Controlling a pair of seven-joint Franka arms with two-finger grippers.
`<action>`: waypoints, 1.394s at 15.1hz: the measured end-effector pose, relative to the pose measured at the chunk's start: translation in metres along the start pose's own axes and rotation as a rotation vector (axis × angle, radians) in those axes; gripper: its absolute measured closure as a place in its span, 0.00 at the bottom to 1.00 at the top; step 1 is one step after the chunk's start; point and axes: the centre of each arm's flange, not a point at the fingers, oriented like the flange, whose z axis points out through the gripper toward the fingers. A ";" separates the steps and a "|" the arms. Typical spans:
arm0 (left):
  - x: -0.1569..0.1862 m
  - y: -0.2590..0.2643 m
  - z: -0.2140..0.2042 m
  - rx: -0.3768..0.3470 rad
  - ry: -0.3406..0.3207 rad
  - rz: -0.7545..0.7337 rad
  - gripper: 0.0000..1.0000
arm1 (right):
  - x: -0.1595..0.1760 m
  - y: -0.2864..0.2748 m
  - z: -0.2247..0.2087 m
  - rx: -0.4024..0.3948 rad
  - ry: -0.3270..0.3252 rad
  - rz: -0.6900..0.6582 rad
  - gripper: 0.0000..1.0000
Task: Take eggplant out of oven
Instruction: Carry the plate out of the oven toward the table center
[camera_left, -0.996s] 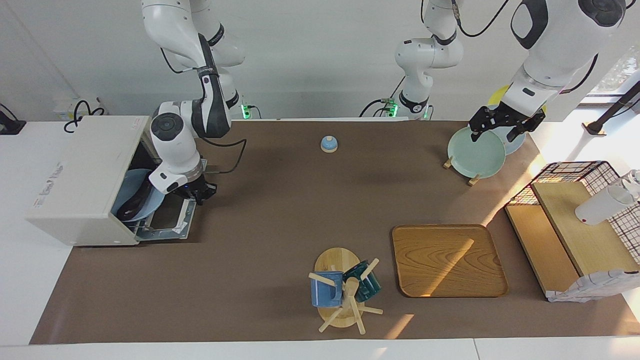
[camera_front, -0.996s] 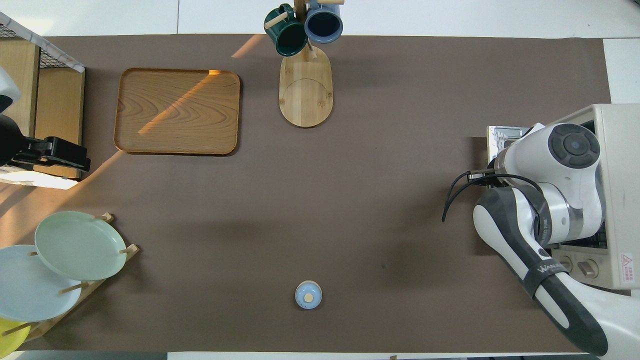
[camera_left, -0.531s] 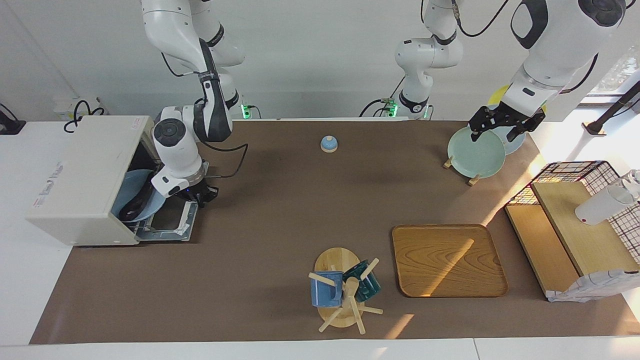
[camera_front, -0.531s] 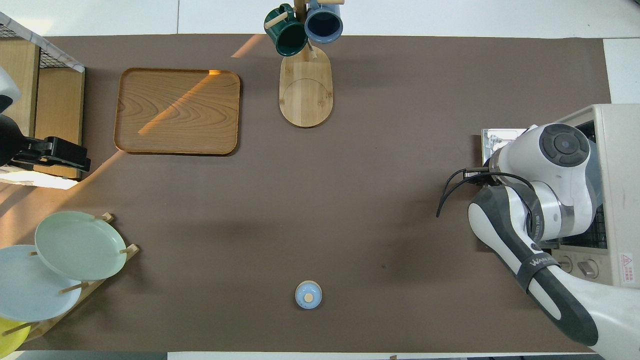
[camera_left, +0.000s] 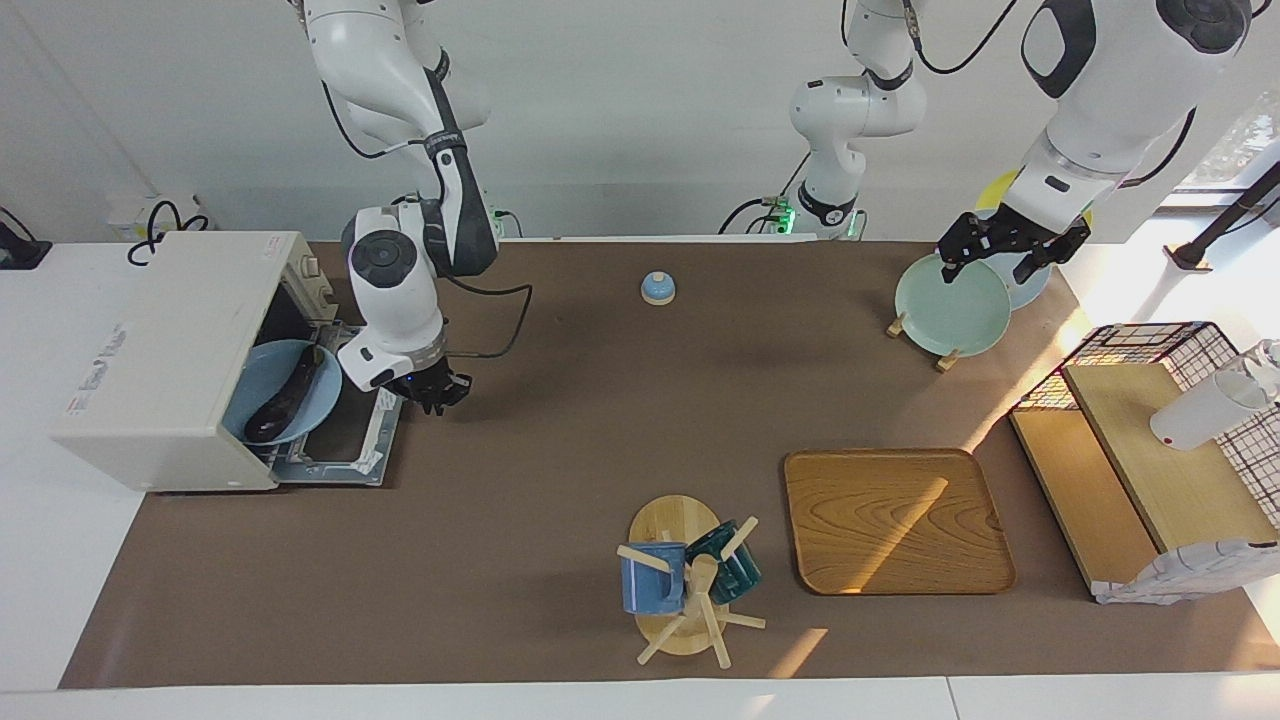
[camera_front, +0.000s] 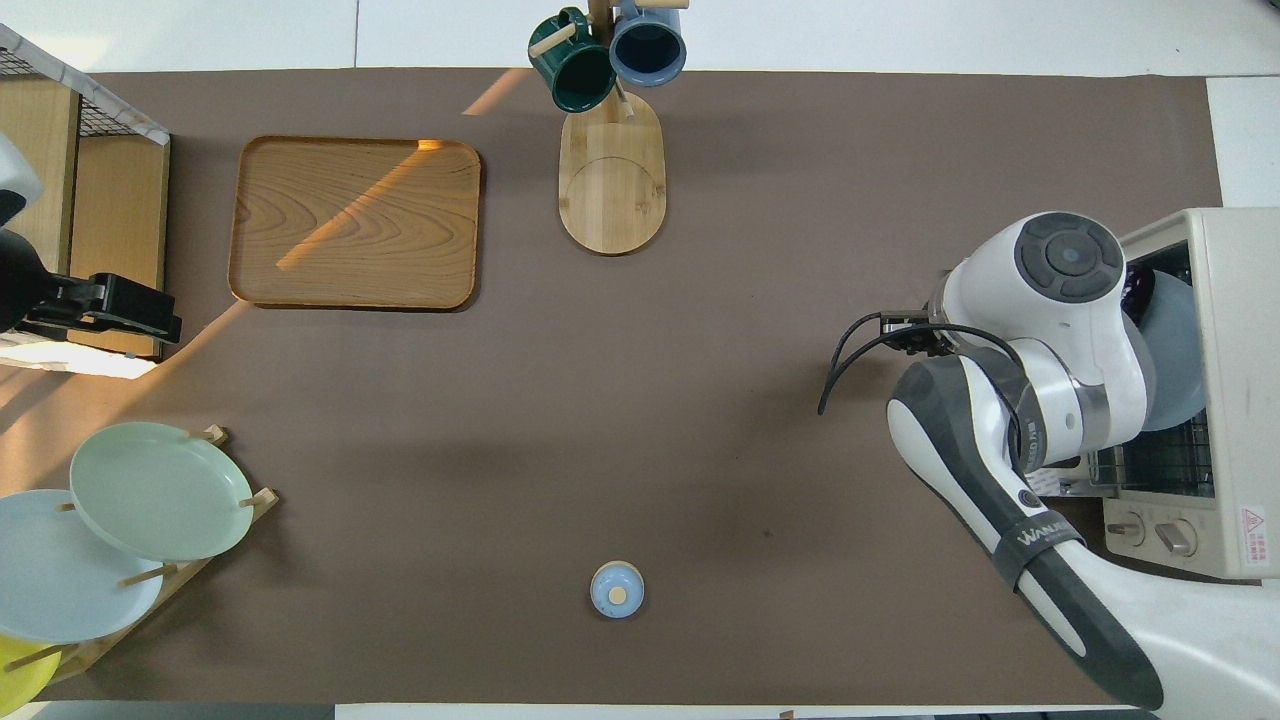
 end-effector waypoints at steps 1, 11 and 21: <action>0.000 0.000 0.000 0.000 0.000 0.000 0.00 | 0.004 0.006 -0.008 -0.008 -0.001 0.000 0.58; 0.000 -0.005 0.000 -0.001 0.001 -0.008 0.00 | 0.008 0.112 -0.027 -0.017 -0.045 -0.063 0.30; 0.002 -0.009 -0.002 -0.001 0.024 -0.016 0.00 | -0.006 0.130 0.004 -0.007 -0.045 -0.095 0.62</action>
